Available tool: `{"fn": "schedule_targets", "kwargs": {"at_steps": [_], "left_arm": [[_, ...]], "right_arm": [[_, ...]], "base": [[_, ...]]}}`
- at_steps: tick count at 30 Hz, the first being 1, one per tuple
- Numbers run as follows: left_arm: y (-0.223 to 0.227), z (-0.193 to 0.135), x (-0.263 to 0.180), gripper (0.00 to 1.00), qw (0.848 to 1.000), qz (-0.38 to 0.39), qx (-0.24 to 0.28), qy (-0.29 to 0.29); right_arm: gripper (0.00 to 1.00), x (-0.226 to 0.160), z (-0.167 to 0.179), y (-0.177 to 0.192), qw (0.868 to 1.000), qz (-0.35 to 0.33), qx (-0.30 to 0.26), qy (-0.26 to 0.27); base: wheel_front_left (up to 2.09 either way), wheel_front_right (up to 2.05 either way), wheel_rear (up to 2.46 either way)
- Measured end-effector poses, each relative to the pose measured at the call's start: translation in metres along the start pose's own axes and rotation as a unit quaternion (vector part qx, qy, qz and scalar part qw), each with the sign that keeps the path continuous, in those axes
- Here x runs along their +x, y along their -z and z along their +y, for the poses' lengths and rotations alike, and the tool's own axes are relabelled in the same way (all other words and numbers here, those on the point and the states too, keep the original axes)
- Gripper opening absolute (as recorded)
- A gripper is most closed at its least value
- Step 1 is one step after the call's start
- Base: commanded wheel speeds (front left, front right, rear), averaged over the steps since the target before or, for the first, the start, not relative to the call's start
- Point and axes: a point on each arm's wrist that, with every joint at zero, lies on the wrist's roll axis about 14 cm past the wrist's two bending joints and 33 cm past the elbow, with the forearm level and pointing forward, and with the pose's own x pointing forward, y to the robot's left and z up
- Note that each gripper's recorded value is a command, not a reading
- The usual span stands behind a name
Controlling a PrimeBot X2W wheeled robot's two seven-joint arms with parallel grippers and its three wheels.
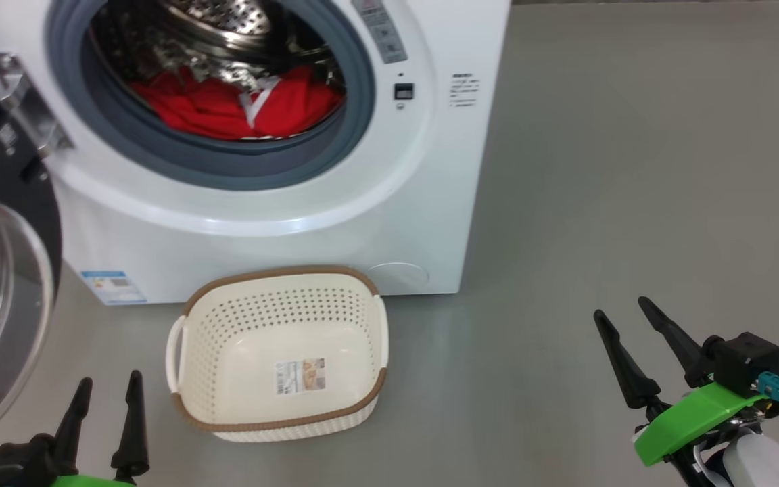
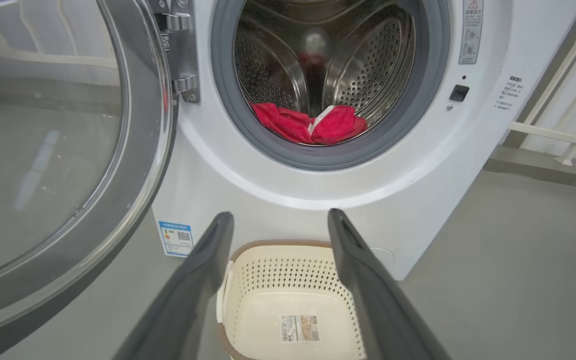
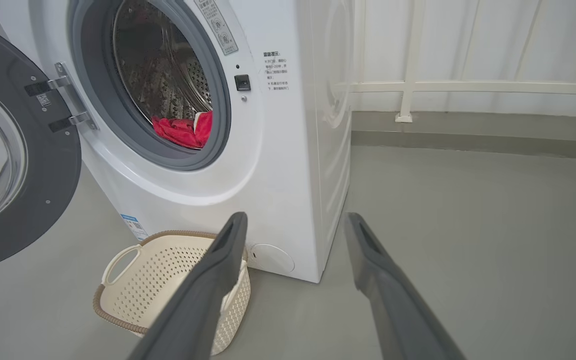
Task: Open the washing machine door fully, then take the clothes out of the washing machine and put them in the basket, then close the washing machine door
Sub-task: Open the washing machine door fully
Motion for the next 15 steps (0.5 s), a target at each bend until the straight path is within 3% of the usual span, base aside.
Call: {"fn": "schedule_targets", "kwargs": {"at_steps": [15], "left_arm": [[-0.001, -0.028, 0.007, 1.00, 0.999, -0.001, -0.009, 0.046]], "right_arm": [[1.00, -0.029, -0.028, -0.006, 0.999, -0.007, -0.002, 0.048]], "base": [[0.00, 0.00, 0.00]]}}
